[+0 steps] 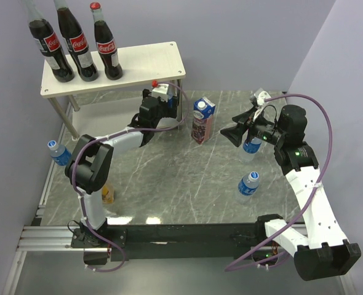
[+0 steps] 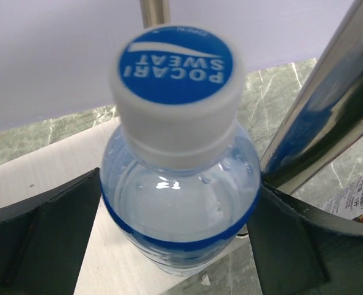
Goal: Place and organize the beverage onto the shelf
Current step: Place the drink on the shelf.
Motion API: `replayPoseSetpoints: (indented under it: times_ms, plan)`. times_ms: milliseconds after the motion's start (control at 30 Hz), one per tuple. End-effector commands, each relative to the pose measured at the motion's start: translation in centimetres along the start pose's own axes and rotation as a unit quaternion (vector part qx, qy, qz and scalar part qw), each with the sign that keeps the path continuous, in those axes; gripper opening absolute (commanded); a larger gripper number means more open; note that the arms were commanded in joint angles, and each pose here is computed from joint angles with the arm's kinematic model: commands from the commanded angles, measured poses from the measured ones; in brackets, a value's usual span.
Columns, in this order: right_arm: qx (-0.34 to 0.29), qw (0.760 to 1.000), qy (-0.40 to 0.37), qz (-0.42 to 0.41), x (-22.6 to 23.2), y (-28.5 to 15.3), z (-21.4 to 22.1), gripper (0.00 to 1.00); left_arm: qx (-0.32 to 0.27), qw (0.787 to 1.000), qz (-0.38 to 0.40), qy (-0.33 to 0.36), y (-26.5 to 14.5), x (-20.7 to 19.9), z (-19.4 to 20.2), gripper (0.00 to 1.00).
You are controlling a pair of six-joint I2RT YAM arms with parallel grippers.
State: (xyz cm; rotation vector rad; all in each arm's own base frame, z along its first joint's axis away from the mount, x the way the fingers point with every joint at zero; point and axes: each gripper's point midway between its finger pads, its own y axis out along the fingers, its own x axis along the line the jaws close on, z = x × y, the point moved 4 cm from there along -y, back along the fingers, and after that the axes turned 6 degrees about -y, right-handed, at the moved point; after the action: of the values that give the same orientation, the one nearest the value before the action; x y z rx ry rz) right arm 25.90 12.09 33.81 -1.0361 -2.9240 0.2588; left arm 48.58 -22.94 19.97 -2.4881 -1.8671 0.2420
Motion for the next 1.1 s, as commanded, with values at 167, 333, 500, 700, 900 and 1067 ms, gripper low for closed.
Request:
replayPoseSetpoints:
  times_ms: [167,333,500,700,900,1067]
  plan:
    - [-0.015,1.000,-0.013,-0.002,-0.2,-0.1,-0.6,0.77,-0.131,0.990,0.032,-0.049,-2.6,-1.1,-10.3,0.99]
    - [-0.015,1.000,-0.012,-0.003,-0.2,-0.1,-0.6,0.77,-0.133,0.989,0.039,-0.051,-3.5,-1.2,-10.6,0.99]
    - [-0.015,1.000,-0.012,-0.005,-0.2,-0.1,-0.6,0.77,-0.125,0.990,0.046,-0.051,-4.0,-1.3,-10.3,0.99]
    - [-0.016,1.000,-0.011,-0.005,-0.2,-0.2,-0.6,0.77,-0.111,0.991,0.061,-0.043,-4.4,-1.6,-10.1,1.00]
    - [-0.016,1.000,-0.011,-0.006,-0.2,-0.3,-0.6,0.77,-0.101,0.992,0.067,-0.043,-5.0,-1.7,-9.7,1.00]
    - [-0.015,1.000,-0.011,-0.008,-0.2,-0.2,-0.5,0.77,-0.094,0.992,0.071,-0.043,-6.3,-1.5,-9.1,0.99]
